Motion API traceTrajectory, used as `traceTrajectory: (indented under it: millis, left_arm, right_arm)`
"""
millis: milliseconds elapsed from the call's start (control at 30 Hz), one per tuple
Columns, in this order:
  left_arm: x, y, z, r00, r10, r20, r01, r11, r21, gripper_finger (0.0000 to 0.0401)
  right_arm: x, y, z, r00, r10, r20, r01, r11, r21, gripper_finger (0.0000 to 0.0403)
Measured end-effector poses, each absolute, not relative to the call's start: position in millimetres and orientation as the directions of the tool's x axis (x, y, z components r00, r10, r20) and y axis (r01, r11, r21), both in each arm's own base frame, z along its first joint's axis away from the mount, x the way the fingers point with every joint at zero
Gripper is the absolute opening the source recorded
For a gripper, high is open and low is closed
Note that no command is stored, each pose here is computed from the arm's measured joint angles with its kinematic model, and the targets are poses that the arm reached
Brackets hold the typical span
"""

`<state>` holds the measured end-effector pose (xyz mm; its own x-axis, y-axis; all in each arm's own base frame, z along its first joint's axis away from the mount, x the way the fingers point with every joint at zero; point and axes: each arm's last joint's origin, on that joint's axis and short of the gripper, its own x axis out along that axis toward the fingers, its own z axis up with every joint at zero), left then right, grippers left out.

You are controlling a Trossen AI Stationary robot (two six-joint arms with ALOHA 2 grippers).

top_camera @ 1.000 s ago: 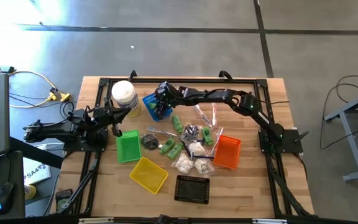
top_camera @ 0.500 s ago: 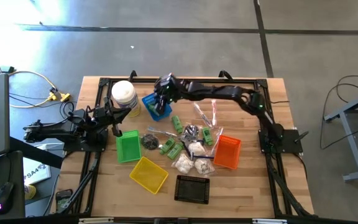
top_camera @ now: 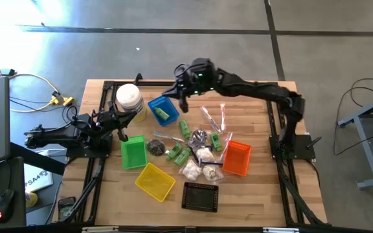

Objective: Pick & Place Travel size toiletries
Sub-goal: Put the blue toothbrush into the yellow bin

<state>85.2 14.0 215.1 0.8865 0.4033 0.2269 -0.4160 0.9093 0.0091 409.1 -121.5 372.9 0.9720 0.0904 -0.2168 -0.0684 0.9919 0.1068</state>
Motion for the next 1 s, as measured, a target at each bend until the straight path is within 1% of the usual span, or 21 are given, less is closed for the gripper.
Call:
traceTrajectory:
  millis: [133, 333, 467, 633, 833, 933, 1000]
  left_arm:
    - [85.1, 14.0, 215.3, 0.886, 0.404, 0.228, -0.421, 0.906, 0.033, 0.0]
    - [84.9, 14.0, 216.0, 0.884, 0.403, 0.235, -0.422, 0.906, 0.031, 0.0]
    - [84.9, 14.0, 215.9, 0.884, 0.404, 0.234, -0.422, 0.906, 0.031, 0.0]
    - [84.9, 14.0, 215.9, 0.884, 0.405, 0.234, -0.423, 0.906, 0.032, 0.0]
    - [84.9, 14.1, 216.0, 0.883, 0.406, 0.235, -0.424, 0.905, 0.033, 0.0]
    - [84.9, 14.1, 216.0, 0.883, 0.405, 0.235, -0.424, 0.905, 0.034, 0.0]
    - [84.9, 14.1, 216.0, 0.884, 0.405, 0.235, -0.426, 0.904, 0.042, 0.0]
  right_arm:
    - [377.4, -111.4, 389.2, 0.984, 0.065, -0.165, -0.054, 0.996, 0.069, 0.0003]
    - [321.1, -96.1, 392.1, 0.999, -0.004, 0.034, 0.003, 0.999, 0.042, 0.0003]
    - [282.5, -85.9, 382.7, 0.994, -0.024, 0.104, 0.019, 0.999, 0.043, 0.0003]
    - [241.1, -75.4, 366.2, 0.993, -0.051, 0.103, 0.046, 0.998, 0.053, 0.0003]
    - [186.5, -58.5, 352.3, 0.976, -0.138, 0.167, 0.126, 0.989, 0.078, 0.0003]
    - [162.9, -48.1, 340.3, 0.956, -0.195, 0.219, 0.182, 0.98, 0.079, 0.0003]
    - [153.1, -43.3, 328.6, 0.951, -0.204, 0.234, 0.19, 0.978, 0.081, 0.0003]
